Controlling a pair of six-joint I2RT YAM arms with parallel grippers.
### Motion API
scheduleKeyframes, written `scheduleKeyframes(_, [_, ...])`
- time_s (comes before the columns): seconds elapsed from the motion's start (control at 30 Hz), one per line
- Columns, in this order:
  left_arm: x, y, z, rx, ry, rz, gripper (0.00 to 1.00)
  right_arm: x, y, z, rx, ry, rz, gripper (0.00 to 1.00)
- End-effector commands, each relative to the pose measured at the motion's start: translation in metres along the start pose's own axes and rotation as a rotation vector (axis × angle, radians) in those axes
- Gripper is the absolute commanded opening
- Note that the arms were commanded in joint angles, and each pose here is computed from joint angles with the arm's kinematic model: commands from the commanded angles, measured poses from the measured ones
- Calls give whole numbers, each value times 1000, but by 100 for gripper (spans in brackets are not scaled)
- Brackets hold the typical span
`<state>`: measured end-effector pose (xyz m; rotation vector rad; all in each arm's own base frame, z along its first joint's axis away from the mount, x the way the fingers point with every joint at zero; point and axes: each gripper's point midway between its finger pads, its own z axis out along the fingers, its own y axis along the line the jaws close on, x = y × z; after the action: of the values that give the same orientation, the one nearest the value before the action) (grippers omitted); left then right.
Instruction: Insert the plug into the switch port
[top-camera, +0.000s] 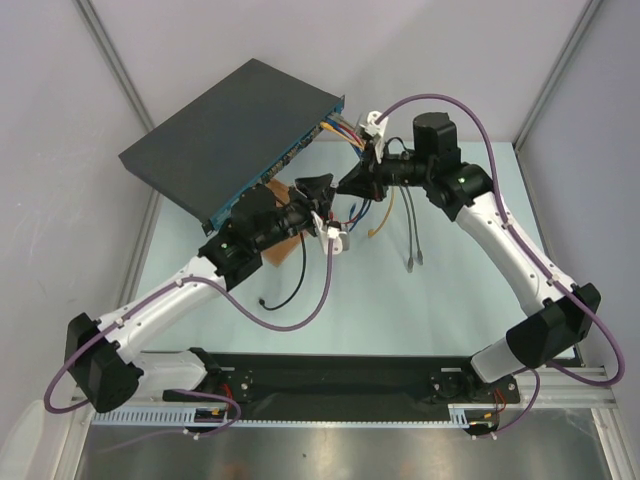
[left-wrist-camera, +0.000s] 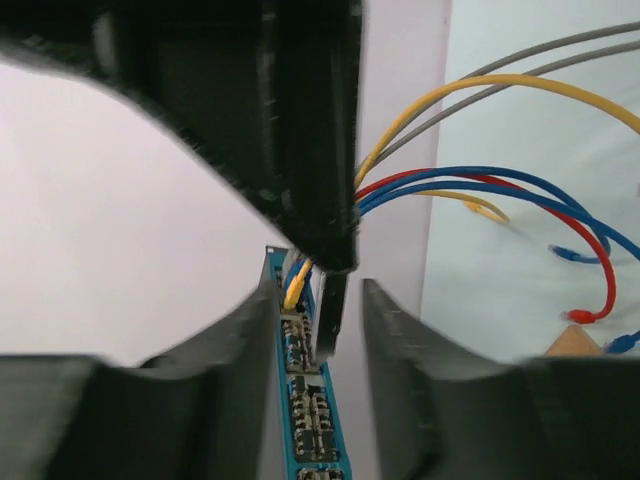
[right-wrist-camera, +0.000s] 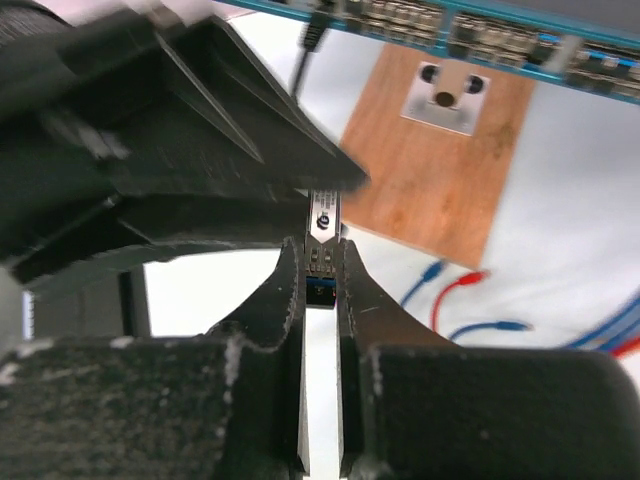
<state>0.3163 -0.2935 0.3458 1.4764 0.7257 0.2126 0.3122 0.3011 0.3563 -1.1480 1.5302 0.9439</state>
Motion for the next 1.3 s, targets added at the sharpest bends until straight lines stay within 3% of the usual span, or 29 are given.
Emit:
scheduleKeyframes(0.0, [-8, 60, -6, -182, 3, -180, 49, -20, -31, -9, 70, -69, -80, 0])
scheduleKeyframes(0.07, [8, 65, -9, -194, 59, -282, 64, -23, -50, -10, 103, -81, -108, 0])
scheduleKeyframes(0.17, [19, 103, -21, -254, 82, -525, 71, -31, -78, -13, 153, -106, -183, 0])
scheduleKeyframes(0.2, [24, 101, -20, -247, 86, -658, 73, -38, -88, -15, 174, -132, -218, 0])
scheduleKeyframes(0.3, [46, 120, -31, -286, 106, -862, 74, -44, -110, -9, 213, -174, -275, 0])
scheduleKeyframes(0.5, [86, 135, -44, -356, 167, -1113, 76, -48, -147, 13, 255, -238, -319, 0])
scheduleKeyframes(0.87, [142, 95, -46, -274, 298, -1400, 78, -33, -172, 44, 254, -207, -390, 0])
scheduleKeyframes(1.27, [150, 90, -36, -229, 296, -1428, 78, -19, -182, 64, 283, -169, -395, 0])
